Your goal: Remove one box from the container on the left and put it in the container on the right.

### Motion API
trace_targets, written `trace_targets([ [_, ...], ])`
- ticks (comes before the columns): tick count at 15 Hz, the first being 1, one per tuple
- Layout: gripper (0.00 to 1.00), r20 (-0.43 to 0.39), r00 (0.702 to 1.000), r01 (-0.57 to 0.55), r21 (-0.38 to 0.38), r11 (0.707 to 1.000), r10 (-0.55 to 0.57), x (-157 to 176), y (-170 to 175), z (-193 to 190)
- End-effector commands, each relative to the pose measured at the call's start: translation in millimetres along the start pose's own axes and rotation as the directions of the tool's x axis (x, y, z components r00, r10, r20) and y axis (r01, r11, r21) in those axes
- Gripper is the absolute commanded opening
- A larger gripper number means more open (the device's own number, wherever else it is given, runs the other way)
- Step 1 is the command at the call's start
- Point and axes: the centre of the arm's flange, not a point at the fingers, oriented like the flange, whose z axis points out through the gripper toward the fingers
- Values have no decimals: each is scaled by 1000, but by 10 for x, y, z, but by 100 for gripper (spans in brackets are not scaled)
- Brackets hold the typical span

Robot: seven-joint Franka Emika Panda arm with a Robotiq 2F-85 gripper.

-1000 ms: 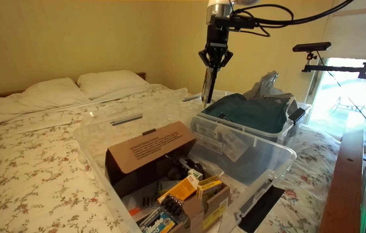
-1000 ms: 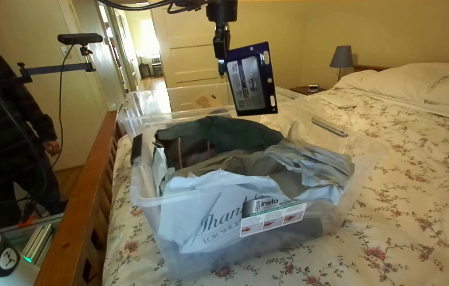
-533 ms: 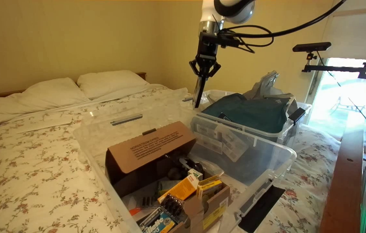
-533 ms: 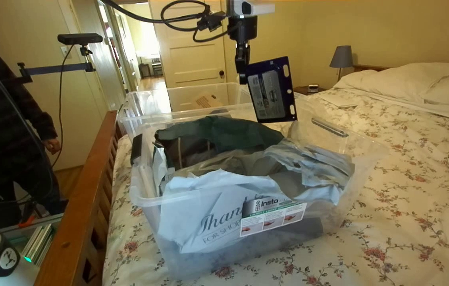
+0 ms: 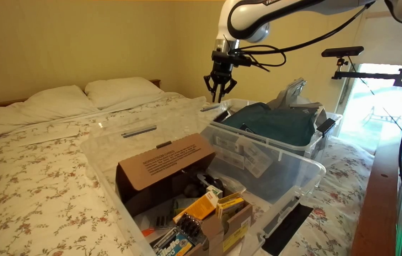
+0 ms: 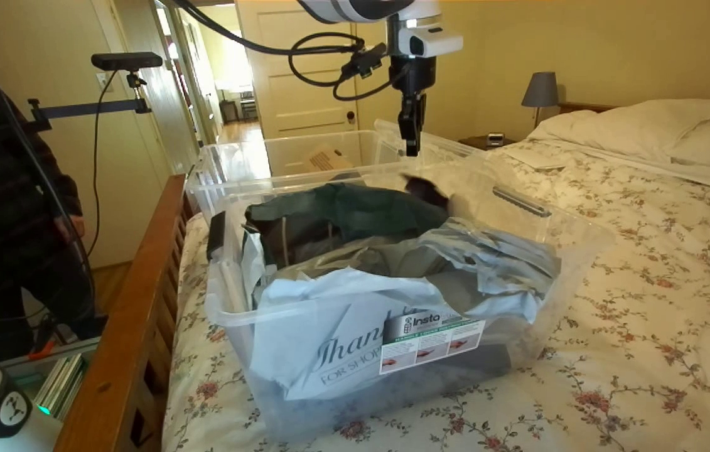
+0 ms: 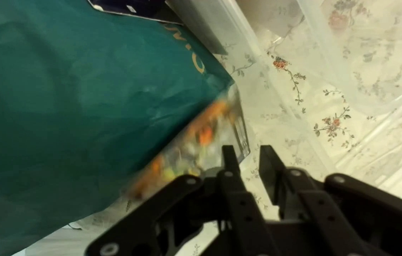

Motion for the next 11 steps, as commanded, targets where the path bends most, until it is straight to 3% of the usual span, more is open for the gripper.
trace_targets([
  [1,56,-31,995,-96,28,995,97,-117,-93,-445],
  [3,69,-77,981,-173,33,984,175,-290,-73,-804],
  [6,91,-212,974,-84,-24,996,77,-688,-14,-1308],
  [7,72,-146,985,-94,16,995,96,-386,-89,-1042],
  [9,86,-190,979,-75,5,997,74,-594,-82,-1330],
  [11,91,-198,978,-70,1,998,68,-647,-67,-1387],
])
